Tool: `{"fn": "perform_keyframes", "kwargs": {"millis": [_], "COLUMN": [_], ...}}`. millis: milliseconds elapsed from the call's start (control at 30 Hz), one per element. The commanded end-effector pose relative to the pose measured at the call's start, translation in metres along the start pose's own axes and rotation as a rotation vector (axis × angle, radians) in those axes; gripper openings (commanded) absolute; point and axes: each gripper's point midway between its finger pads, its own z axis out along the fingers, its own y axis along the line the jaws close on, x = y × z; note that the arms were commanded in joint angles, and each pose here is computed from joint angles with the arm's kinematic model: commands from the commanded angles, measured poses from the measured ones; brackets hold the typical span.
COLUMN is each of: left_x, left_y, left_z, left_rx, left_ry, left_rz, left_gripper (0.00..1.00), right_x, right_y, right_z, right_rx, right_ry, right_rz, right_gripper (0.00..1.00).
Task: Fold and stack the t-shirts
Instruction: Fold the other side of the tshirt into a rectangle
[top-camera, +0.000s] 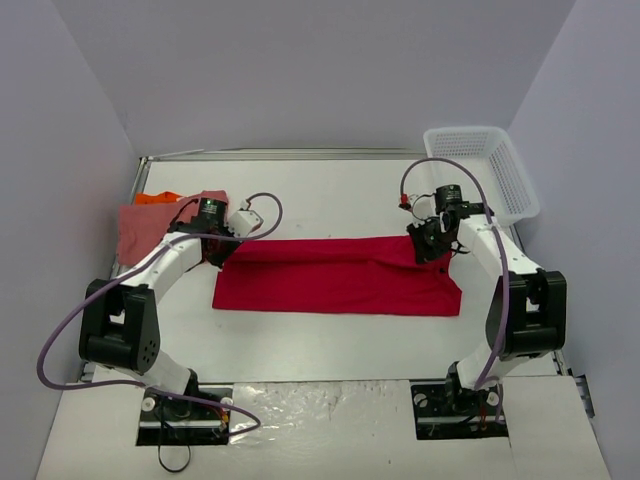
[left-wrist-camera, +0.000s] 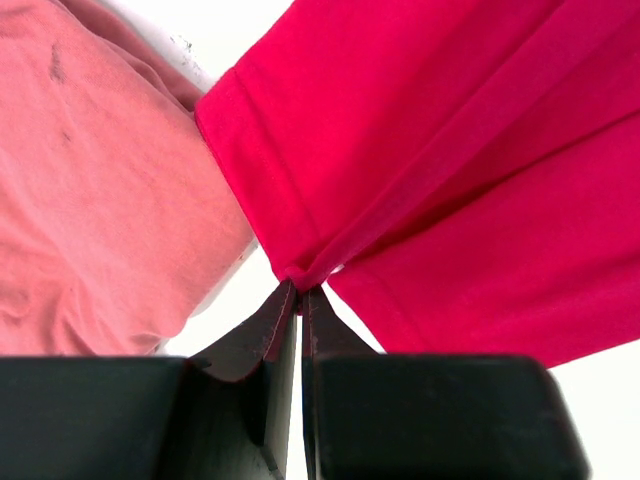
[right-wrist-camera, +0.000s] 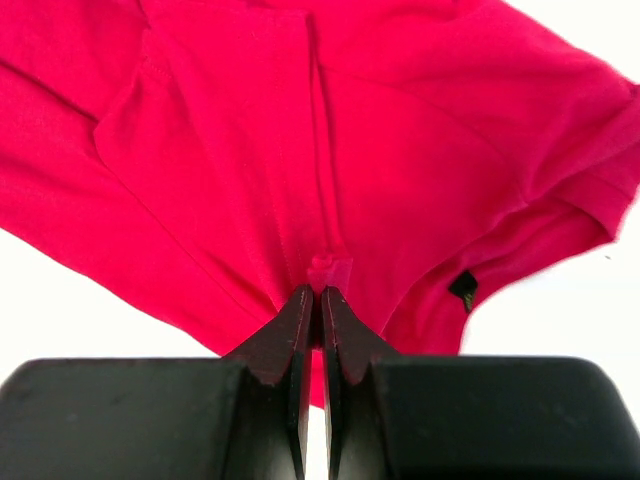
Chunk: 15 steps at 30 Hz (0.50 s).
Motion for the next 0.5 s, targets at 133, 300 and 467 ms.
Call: {"fn": "perform_keyframes", "kwargs": {"millis": [133,300,467], "left_x": [0.007,0.016,0.018], "left_y": [0.004,0.001,-0.001], "left_z": [0.004,0.017,0.027], "left_rx": [-0.037,-0.027,-0.017], "left_ry": [0.024,0.056,0.07], "left_rz": [0.036,0.04,0.038], "left_gripper": [0.02,0.02,0.02], "right_x": [0.026,0.035,0.041], "right_y": [0.015,0.018,0.019], "right_z": [0.025,0.034,0.039], "right_rx": [-0.111,-0.133,-0.147], "right_ry": [0.109,0.143,0.167], "right_rz": [0.018,0.021,0.022], "right_gripper": [0.0,0.0,0.0]}}
